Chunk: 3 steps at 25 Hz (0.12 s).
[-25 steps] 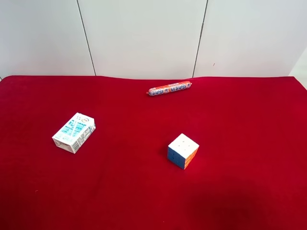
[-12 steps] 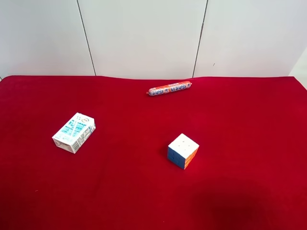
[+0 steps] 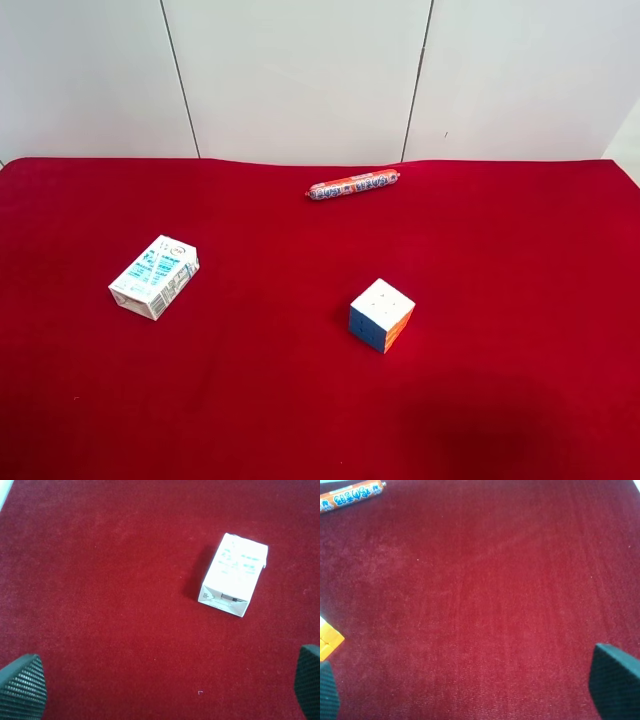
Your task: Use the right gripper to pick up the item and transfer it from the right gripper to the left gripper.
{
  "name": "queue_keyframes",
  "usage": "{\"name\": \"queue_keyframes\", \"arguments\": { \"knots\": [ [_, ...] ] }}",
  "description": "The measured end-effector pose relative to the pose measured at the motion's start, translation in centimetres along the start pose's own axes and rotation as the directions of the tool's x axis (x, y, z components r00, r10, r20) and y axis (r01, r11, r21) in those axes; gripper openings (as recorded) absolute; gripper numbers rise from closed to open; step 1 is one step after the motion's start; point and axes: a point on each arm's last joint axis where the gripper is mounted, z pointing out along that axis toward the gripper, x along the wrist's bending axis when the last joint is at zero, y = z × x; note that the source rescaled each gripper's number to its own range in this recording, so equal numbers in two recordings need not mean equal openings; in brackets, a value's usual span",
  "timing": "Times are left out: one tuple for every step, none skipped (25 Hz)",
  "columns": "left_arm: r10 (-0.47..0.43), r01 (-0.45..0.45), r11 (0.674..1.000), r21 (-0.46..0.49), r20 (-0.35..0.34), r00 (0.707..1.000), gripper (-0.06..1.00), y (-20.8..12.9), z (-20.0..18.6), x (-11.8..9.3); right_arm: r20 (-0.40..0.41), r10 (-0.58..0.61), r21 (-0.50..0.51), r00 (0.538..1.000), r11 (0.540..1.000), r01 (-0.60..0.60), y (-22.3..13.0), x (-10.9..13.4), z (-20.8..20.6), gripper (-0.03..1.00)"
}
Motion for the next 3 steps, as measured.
{"name": "queue_keyframes", "arguments": {
  "knots": [
    [0.0, 0.0, 1.0, 0.0, 0.0, 1.0, 1.0, 0.0, 0.0, 0.0, 0.0, 0.0, 0.0, 1.0, 1.0, 0.0, 0.0, 0.0, 0.0, 0.98],
    [0.0, 0.0, 1.0, 0.0, 0.0, 1.0, 1.0, 0.0, 0.0, 0.0, 0.0, 0.0, 0.0, 1.0, 1.0, 0.0, 0.0, 0.0, 0.0, 0.98],
    [0.0, 0.0, 1.0, 0.0, 0.0, 1.0, 1.0, 0.0, 0.0, 0.0, 0.0, 0.0, 0.0, 1.0, 1.0, 0.0, 0.0, 0.0, 0.0, 0.98]
  ]
}}
